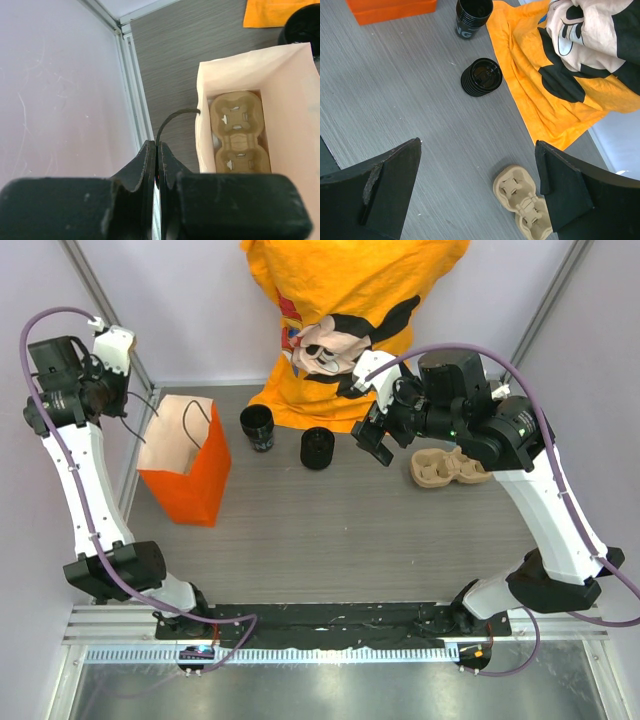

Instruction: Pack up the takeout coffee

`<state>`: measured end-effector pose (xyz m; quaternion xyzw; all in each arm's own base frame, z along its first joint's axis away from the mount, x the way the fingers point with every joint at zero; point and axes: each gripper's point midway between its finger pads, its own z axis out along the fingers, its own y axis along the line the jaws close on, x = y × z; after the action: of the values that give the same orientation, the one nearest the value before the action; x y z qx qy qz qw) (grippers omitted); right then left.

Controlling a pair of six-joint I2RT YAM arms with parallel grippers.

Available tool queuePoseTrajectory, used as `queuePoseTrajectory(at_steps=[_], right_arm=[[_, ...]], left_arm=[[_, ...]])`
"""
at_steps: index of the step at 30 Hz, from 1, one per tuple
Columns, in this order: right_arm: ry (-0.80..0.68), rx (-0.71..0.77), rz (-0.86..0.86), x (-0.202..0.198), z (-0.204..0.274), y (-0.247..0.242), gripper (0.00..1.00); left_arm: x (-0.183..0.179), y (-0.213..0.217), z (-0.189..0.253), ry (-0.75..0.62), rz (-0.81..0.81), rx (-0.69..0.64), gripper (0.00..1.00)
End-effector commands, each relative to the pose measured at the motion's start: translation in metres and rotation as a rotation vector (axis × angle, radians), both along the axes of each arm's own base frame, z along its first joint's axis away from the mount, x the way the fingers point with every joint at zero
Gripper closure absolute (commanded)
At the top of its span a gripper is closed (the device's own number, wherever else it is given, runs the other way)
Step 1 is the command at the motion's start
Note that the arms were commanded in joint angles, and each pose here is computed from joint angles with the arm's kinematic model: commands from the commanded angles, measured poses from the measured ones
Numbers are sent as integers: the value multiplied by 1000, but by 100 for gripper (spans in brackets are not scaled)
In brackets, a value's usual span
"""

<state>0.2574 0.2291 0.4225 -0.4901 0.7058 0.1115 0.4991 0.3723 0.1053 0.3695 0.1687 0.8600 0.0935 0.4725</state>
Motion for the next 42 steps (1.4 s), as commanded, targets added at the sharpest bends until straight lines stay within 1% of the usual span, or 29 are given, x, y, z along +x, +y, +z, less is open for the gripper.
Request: queuePoseTrajectory(at_steps=[1,8,11,13,15,16,17,19,20,22,23,25,27,28,31,32,34,36,38,39,41,42], right_arm=[[-62,44,-14,2,19,-3,0],[-62,46,-18,3,19,-3,0],[-61,45,-19,4,19,-3,0],[-60,44,-19,4,18,-3,0],[-60,44,-19,5,18,-3,0],[-60,44,-21,5,18,-3,0],[-59,47,-19,4,19,-3,0],[-60,46,-20,4,19,-4,0],[-61,45,-19,4,19,-4,0],[-61,45,-21,4,19,-4,0],[-63,47,-22,4,20,-5,0],[-66,49,-25,4,21,-6,0],[-71,55,-34,6,23,-7,0],[-69,60,-44,8,23,-7,0],[-75,71,-101,19,24,-12,0],[-82,77,-118,23,25,-13,0],[-71,75,-138,29,20,-14,0],[-65,84,-162,36,18,-18,0],[-55,91,-179,41,15,-23,0],[-48,89,-185,43,12,-25,0],[-42,100,-192,48,11,-27,0],[-31,95,-209,53,6,-32,0]], left_arm=[[10,14,32,-111,-2,33,92],[14,24,37,-128,18,32,91],[17,27,33,-119,24,28,87],[17,31,34,-125,41,30,86],[19,34,35,-130,45,30,81],[20,35,34,-127,49,29,73],[20,35,34,-128,51,29,52],[20,36,34,-129,56,26,32],[20,36,37,-139,55,28,16],[19,35,47,-169,57,33,4],[18,33,55,-197,60,27,0],[13,25,81,-267,44,19,0],[7,12,102,-328,17,-16,0],[3,-1,120,-374,-32,-32,0],[-12,-31,152,-462,-135,-84,0],[-18,-51,160,-485,-230,-111,0],[-31,-78,172,-513,-333,-139,0],[-41,-108,175,-512,-464,-172,0],[-46,-127,174,-486,-545,-195,0],[-46,-142,171,-470,-596,-205,0],[-41,-154,158,-430,-623,-163,0],[-38,-169,151,-406,-639,-139,0]])
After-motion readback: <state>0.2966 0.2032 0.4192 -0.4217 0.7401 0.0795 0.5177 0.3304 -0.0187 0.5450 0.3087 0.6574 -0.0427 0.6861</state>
